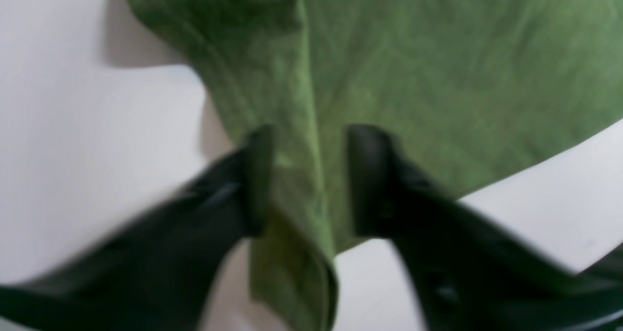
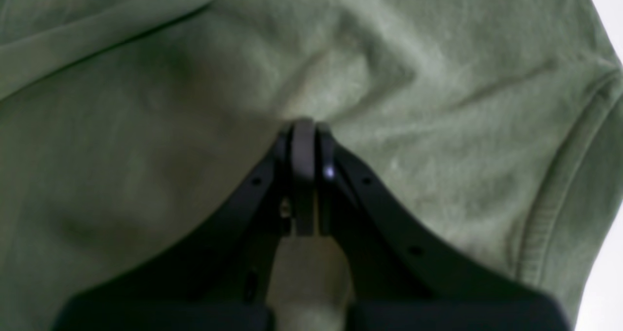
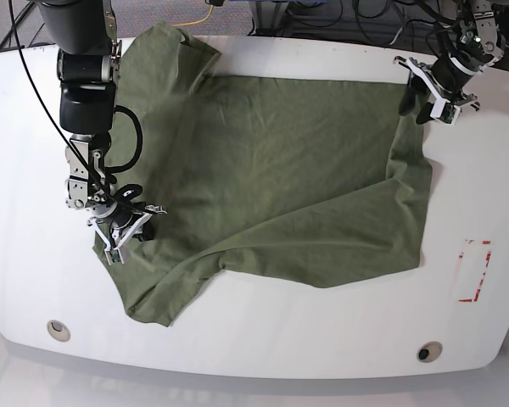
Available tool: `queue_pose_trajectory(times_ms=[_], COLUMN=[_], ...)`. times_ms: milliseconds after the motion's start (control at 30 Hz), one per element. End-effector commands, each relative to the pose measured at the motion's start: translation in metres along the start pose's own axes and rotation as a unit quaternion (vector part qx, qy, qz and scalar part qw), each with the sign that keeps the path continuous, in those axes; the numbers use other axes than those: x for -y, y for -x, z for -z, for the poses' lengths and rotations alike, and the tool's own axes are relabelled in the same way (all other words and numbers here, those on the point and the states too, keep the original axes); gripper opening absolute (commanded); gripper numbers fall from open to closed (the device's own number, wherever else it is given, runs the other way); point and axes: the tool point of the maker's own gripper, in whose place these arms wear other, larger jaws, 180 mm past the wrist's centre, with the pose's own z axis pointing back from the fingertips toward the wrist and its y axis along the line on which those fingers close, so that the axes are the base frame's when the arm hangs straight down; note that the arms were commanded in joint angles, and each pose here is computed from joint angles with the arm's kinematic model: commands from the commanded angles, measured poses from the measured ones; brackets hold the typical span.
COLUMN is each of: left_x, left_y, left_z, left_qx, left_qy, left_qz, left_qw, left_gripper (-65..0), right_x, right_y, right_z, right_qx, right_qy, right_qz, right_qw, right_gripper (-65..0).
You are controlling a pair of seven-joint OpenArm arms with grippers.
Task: Layout the t-shirt on the table in an organized manner, then fold the t-shirt properly
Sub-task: 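Grasp the shoulder corner with the left gripper while right holds the hem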
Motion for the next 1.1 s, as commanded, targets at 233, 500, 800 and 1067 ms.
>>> queue_pose_trajectory(times_ms=[233,500,800,1067], left_x=[-0.044,-0.049,-0.025,-0.017], left_y=[-0.003,0.013,0.016,0.02], left_z=[-0.016,-0.009,0.006,0.018], left_qx=[0.004,-0.027,-0.039,-0.045], left_qy=[-0.04,-0.04,-0.001,0.015], left_qz=[-0.084,-0.103,-0.097,-0.106], left_qw=[0.996,0.994,0.994,0.993], left_gripper=[-24.7,-24.7,-24.7,-24.7], right_x=[0.005,0.005,0.008,0.013], right_y=[-0.008,-0.008,-0.009,-0.011], right_z=[-0.002,-0.002,-0.003,-0.006], right_qx=[-0.002,-0.002,0.002,0.008], right_qy=[0.005,0.005,0.008,0.013], right_qz=[-0.009,-0.009,-0.004,0.008], right_qw=[0.9999,0.9999,1.0,0.9999], right_gripper=[-64.4,-64.4,-64.4,-64.4])
